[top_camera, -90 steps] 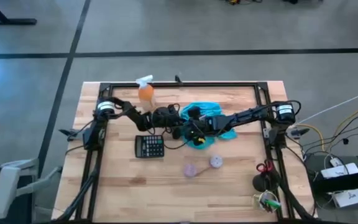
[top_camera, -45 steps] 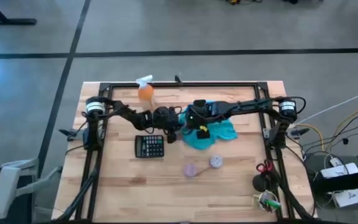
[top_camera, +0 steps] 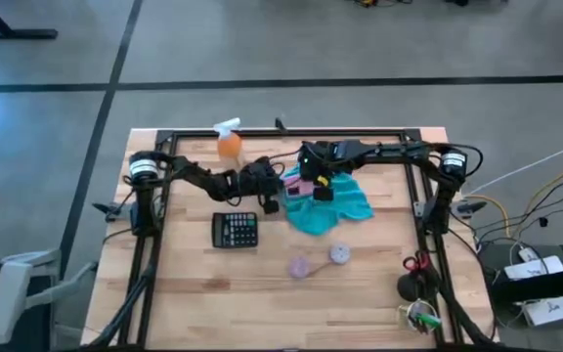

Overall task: Apply microfiber cloth
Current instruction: Wipe the pink cellphone using the blue microfiber cloth

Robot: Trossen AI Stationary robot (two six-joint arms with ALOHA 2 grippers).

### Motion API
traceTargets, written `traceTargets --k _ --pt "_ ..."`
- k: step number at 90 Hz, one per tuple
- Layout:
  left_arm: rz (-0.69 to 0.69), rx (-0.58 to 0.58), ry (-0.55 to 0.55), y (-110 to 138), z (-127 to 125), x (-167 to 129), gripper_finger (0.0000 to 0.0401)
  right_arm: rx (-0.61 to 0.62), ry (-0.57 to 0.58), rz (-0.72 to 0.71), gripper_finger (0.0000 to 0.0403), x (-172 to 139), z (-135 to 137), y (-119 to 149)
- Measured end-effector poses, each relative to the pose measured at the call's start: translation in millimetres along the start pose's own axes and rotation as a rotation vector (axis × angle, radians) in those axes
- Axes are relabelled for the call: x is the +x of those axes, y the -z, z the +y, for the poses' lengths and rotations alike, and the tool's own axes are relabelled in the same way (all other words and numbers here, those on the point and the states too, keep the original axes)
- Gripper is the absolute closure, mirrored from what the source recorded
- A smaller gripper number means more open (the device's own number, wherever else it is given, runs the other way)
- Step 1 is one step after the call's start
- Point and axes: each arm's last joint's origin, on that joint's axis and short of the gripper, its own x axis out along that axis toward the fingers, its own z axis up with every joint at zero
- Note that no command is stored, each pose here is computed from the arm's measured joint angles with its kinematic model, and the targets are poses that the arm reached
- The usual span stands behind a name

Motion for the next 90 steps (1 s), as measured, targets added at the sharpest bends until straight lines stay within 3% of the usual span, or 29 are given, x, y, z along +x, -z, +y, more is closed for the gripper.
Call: traceTargets --k 22,43,56,67,76,90 --pt "0.062 0.034 -0.135 5 12 0 0.0401 0.075 -0.046 0.165 0.0276 7 2 23" --pt "0.09 -0.007 -0.123 11 14 -1 0.0401 0.145 -0.018 0.276 0.0302 37 -7 58" --pt "0.086 -0.03 -0.105 13 12 -2 0.0401 0.211 -0.026 0.287 0.034 45 -12 70" --pt "0.041 -0.063 -0.067 10 12 -1 0.0401 0.166 -0.038 0.257 0.0393 43 -10 64" --pt "0.014 -0.082 -0.005 8 10 -1 0.0401 0.151 -0.031 0.193 0.0396 35 -11 49" --pt "-0.009 -0.086 0.004 5 9 -1 0.0401 0.116 -0.039 0.076 0.0401 20 -11 25"
